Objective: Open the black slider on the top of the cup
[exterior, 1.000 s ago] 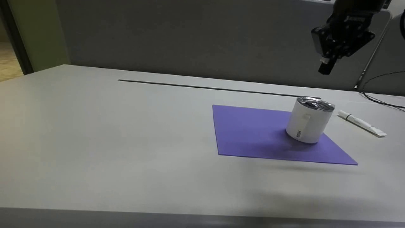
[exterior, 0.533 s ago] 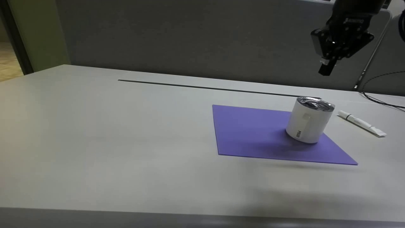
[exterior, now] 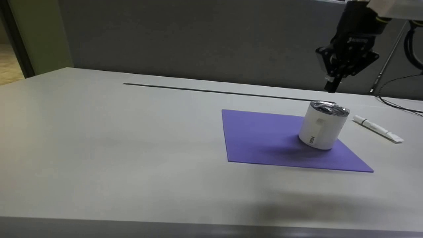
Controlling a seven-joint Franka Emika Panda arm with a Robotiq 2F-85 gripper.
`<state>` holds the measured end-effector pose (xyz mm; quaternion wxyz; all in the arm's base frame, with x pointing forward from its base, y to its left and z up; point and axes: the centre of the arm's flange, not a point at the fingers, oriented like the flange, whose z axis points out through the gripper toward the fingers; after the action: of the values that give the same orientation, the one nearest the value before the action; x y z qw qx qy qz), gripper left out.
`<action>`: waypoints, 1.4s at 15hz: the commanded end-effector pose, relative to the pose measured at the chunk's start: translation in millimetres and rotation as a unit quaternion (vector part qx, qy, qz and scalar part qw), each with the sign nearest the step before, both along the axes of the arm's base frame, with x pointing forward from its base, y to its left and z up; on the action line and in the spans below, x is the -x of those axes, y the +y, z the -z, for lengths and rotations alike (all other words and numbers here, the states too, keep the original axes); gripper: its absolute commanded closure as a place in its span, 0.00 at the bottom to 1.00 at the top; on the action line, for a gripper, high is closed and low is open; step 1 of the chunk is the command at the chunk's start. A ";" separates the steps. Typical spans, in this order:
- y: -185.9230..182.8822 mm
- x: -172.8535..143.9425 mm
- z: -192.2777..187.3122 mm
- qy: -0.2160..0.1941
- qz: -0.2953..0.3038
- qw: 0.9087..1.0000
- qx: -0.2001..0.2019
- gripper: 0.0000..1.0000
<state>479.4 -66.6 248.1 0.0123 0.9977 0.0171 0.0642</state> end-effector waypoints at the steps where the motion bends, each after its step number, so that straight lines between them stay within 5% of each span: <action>1: 0.6 -10.6 18.4 0.001 0.027 0.999 -0.023 1.00; 21: -13.8 -10.1 48.6 0.030 0.058 0.998 -0.028 1.00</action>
<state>483.5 -69.3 207.3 -0.0164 0.9986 -0.0288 0.0402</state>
